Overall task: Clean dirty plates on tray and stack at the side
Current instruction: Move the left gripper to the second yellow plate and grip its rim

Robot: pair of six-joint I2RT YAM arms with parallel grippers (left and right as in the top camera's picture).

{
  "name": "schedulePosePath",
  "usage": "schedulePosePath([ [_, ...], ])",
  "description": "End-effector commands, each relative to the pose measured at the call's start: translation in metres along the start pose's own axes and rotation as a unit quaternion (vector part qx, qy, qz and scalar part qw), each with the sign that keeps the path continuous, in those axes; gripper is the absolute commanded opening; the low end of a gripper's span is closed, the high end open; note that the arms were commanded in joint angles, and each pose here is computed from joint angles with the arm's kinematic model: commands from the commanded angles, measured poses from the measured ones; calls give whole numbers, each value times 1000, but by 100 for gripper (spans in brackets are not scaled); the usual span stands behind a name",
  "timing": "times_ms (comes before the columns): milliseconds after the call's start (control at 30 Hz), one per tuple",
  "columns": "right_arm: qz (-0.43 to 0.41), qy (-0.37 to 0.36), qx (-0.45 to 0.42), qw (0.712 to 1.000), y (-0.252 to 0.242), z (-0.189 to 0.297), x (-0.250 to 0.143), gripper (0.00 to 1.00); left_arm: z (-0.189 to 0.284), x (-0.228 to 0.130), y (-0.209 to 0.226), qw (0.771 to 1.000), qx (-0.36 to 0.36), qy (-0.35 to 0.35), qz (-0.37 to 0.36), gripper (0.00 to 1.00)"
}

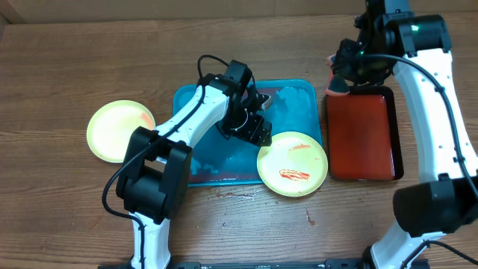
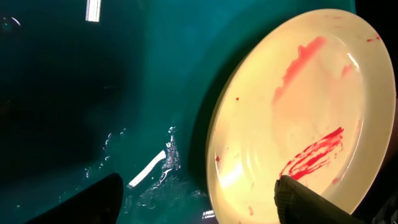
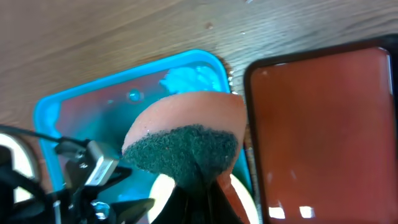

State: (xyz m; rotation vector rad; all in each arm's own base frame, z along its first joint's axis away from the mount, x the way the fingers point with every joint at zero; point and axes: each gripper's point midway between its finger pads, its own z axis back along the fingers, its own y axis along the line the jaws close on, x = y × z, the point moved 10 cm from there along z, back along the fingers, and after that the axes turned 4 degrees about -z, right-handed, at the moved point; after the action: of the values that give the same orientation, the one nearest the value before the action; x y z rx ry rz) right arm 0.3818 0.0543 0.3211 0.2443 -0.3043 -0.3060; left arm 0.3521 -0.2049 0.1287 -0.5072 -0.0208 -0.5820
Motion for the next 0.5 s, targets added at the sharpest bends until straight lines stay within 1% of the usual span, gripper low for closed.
schedulePosePath([
  [0,-3,-27,-65,998,-8,0,4,4,-3,6,-3,1000,-4,-2,-17,78],
  [133,-3,-30,-101,994,-14,-4,5,4,-8,6,-3,1000,-3,3,-16,77],
  [467,1,1,-115,993,-16,-31,10,4,-16,5,-2,999,-15,11,-28,75],
])
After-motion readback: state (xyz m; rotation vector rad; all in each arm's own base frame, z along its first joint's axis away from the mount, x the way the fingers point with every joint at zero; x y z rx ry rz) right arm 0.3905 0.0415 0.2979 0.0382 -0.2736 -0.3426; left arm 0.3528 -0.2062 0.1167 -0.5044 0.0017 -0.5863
